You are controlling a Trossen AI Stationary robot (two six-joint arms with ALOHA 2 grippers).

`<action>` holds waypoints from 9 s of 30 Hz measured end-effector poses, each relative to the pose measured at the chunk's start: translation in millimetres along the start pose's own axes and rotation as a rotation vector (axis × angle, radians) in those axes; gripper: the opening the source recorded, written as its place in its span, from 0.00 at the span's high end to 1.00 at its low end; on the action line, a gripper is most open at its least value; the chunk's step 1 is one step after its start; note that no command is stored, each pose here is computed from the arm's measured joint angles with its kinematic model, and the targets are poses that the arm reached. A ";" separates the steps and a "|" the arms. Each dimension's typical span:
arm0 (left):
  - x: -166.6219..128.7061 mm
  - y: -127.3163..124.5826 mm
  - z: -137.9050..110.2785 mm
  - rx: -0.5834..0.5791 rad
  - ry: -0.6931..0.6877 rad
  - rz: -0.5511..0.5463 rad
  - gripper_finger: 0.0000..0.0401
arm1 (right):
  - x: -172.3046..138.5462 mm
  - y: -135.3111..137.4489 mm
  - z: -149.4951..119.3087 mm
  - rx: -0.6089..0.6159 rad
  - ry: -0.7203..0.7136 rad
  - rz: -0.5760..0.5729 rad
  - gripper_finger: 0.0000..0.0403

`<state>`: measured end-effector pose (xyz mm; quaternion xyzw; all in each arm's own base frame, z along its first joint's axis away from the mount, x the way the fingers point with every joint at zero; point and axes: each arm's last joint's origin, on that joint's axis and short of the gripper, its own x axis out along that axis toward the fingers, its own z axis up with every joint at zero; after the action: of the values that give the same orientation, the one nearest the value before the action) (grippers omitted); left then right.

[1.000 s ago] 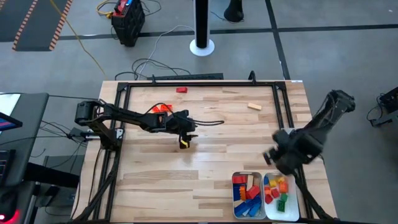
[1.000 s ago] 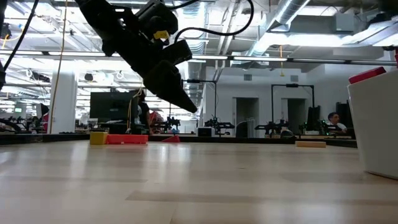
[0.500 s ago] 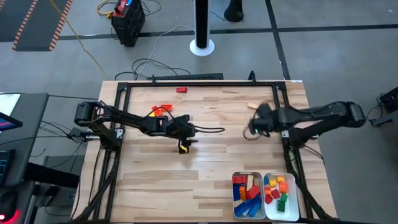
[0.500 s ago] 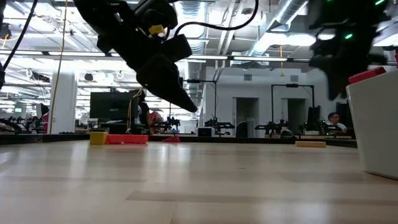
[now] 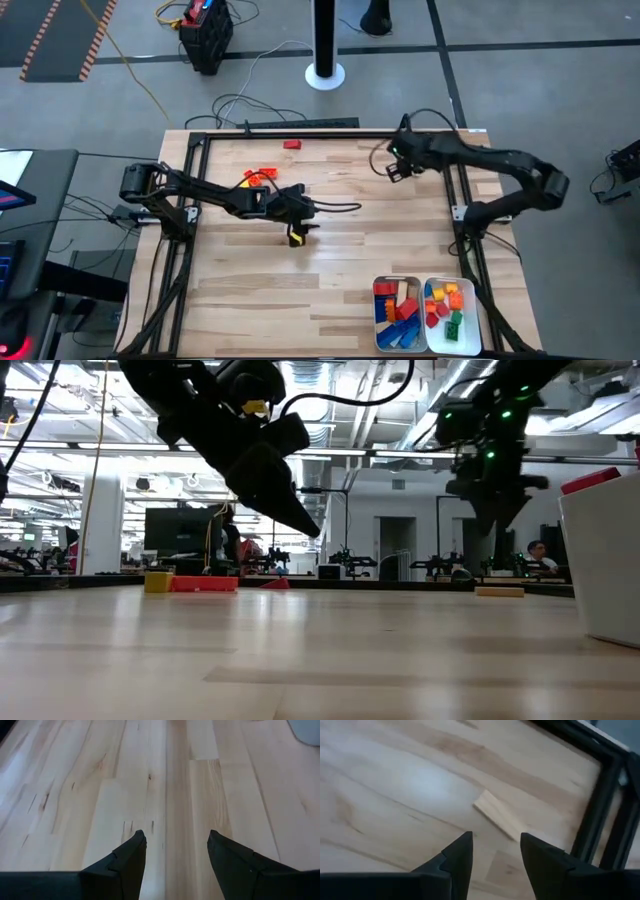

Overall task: Sort blocks by size
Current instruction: Put the large orange game piece into the gray bin

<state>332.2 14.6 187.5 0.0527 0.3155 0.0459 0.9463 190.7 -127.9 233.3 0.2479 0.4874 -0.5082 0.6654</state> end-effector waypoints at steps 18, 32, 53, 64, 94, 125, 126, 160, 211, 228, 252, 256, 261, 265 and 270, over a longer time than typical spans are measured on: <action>-0.3 -2.9 0.8 0.008 -0.006 -0.002 0.50 | 74.5 -5.9 58.7 -0.472 0.595 0.007 0.45; -0.3 -3.0 0.6 0.009 -0.004 -0.003 0.50 | 109.2 3.6 54.0 -0.638 0.756 0.031 0.34; -0.3 -2.8 2.3 0.011 -0.022 -0.002 0.50 | 70.5 25.7 86.8 -0.684 0.634 0.035 0.34; -0.3 -3.3 1.8 0.012 -0.017 -0.004 0.50 | 80.0 22.5 81.9 -0.678 0.685 0.055 0.34; -0.5 -4.1 -5.5 0.022 0.058 -0.012 0.50 | 72.8 37.3 100.3 -0.618 0.709 0.083 0.34; -74.8 94.6 -48.4 -0.076 0.434 0.428 0.50 | -31.6 121.5 -95.1 -0.609 -0.553 0.688 0.34; -74.0 102.4 -52.4 -0.091 0.442 0.400 0.50 | -33.1 124.6 -96.7 -0.623 -0.572 0.702 0.34; -25.9 180.7 -71.4 -0.041 0.720 0.156 0.68 | -39.6 144.2 -142.6 -0.767 -0.518 0.774 0.34; -10.0 111.2 -75.3 1.335 0.975 -0.244 0.37 | -55.4 116.2 -154.6 -0.645 -0.545 0.584 0.34; -1.4 120.2 -84.2 1.364 1.011 -0.260 0.67 | -57.7 116.8 -158.7 -0.653 -0.546 0.600 0.34; -9.0 29.4 43.5 0.470 -0.019 -0.046 0.67 | -60.4 83.2 -160.3 -0.546 -0.529 0.416 0.34; -6.5 1.1 59.9 0.353 -0.216 -0.175 0.67 | -56.0 74.1 -159.6 -0.480 -0.537 0.318 0.34; 0.0 -35.2 74.0 0.281 -0.412 -0.248 0.65 | -50.9 64.2 -157.8 -0.402 -0.514 0.240 0.34; 18.7 -64.5 73.3 0.206 -0.523 -0.307 0.63 | -50.7 62.3 -155.9 -0.374 -0.510 0.236 0.34; 39.3 -98.8 82.6 0.158 -0.588 -0.382 0.65 | -50.9 62.0 -155.9 -0.371 -0.510 0.238 0.34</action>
<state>418.5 -84.4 217.2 0.0765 0.0363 -0.1736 0.9812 185.3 45.2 206.3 0.0425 0.3571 -0.3753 0.8543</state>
